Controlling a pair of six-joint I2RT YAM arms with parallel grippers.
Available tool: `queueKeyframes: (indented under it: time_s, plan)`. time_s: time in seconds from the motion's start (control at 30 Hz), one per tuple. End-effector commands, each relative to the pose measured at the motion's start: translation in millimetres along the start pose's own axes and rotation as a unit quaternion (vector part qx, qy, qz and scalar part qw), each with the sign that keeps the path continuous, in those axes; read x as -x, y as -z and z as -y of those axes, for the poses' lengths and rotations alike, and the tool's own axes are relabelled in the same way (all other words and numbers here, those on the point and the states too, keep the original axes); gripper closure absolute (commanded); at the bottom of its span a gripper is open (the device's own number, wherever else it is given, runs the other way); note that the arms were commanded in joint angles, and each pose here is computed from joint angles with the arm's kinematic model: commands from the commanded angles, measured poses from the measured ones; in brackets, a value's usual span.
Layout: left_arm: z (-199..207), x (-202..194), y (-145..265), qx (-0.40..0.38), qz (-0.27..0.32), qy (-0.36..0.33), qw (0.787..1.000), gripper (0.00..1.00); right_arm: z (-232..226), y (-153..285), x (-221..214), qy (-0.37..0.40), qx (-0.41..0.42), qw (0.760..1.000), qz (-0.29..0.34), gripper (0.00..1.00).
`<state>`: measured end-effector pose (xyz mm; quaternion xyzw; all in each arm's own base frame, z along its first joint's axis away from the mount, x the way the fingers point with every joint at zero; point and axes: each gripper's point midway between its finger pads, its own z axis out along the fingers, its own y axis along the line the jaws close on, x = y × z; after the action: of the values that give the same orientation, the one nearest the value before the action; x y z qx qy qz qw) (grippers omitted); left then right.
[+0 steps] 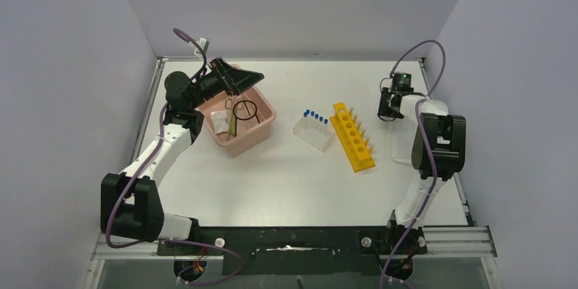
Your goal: Organize the chemistry lab equipment
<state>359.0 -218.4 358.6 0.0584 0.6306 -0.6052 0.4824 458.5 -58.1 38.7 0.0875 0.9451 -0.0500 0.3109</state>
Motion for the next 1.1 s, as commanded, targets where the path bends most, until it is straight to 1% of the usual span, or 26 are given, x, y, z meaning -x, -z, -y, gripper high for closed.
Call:
queueKeyframes:
  time_s: [0.0, 0.17, 0.27, 0.33, 0.43, 0.77, 1.07]
  plan:
    - [15, 10, 1, -0.017, 0.013, -0.025, 0.999, 0.15, -22, 28, -1, 0.011, 0.002, 1.000, 0.027, 0.64]
    - [16, 2, 9, -0.012, 0.013, -0.027, 0.999, 0.15, -21, 28, -19, 0.008, -0.014, 1.000, 0.017, 0.63]
    - [18, 2, 9, -0.015, 0.010, -0.028, 0.999, 0.15, -18, 40, -15, 0.003, -0.021, 0.999, 0.034, 0.63]
    - [20, 3, 9, -0.017, 0.011, -0.030, 0.999, 0.15, -16, 48, -12, 0.003, -0.023, 0.999, 0.043, 0.61]
    - [23, 3, 11, -0.020, 0.014, -0.031, 0.999, 0.15, -12, 51, -15, 0.011, -0.032, 0.999, 0.038, 0.60]
    - [22, -2, 13, -0.021, 0.012, -0.026, 0.999, 0.15, -14, 30, -48, 0.021, -0.031, 0.999, -0.002, 0.65]
    - [17, -5, 14, -0.013, 0.010, -0.019, 1.000, 0.15, -12, 10, -68, 0.027, -0.041, 0.998, -0.037, 0.67]
